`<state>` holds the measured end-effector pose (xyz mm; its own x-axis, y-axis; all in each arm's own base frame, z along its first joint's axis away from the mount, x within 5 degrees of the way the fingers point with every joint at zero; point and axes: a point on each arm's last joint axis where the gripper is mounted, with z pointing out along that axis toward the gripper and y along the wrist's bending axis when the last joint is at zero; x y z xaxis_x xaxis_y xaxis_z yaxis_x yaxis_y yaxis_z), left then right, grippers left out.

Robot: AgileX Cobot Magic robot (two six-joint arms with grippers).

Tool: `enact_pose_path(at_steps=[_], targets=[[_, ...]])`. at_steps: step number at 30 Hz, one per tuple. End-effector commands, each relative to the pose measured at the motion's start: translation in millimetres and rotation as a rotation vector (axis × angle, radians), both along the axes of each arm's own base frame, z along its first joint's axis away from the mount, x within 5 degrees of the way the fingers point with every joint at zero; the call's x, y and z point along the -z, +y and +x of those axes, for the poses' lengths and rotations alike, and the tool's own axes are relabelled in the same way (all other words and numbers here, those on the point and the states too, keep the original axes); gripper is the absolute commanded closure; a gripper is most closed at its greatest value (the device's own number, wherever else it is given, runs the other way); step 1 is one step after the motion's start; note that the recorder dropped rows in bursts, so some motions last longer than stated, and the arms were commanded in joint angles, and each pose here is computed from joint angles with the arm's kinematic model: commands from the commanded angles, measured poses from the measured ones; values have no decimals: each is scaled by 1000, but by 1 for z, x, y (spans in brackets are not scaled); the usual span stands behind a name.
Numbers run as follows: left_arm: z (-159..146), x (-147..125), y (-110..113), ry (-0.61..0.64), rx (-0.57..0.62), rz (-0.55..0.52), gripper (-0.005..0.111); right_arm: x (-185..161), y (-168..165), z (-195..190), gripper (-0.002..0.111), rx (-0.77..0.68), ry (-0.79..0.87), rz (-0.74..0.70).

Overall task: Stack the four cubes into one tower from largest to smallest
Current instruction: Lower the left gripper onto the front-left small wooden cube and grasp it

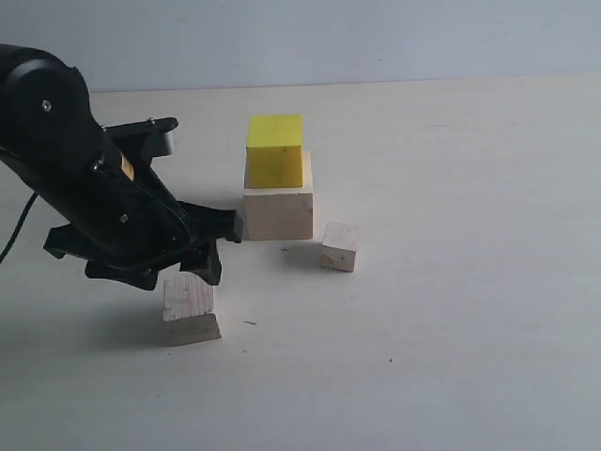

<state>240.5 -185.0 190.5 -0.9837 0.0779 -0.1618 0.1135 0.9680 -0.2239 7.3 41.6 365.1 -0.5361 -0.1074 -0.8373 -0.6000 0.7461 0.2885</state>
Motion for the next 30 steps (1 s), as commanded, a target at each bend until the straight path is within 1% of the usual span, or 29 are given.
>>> enact_pose_path(at_steps=[1, 4, 11, 17, 21, 28, 30], targets=[[-1, 0, -2, 22, -69, -12, 42, 1, 0, -1, 108, -7, -7, 4], [-1, 0, -2, 32, -101, -16, 42, 1, 0, -1, 108, -7, -7, 4], [-1, 2, -3, 36, -111, -16, 42, 1, 0, -1, 108, -7, -7, 4], [3, 24, -5, 87, -113, 27, 42, 1, 0, -1, 108, -9, -4, 1], [6, 36, -7, 100, -116, 41, 42, 1, 0, -1, 108, -9, -4, 1], [12, 42, -10, 60, -123, 18, 42, 1, 0, -1, 108, -14, -11, -5], [12, 42, -10, 60, -123, 18, 45, 1, 0, -1, 108, -18, -16, -9]])
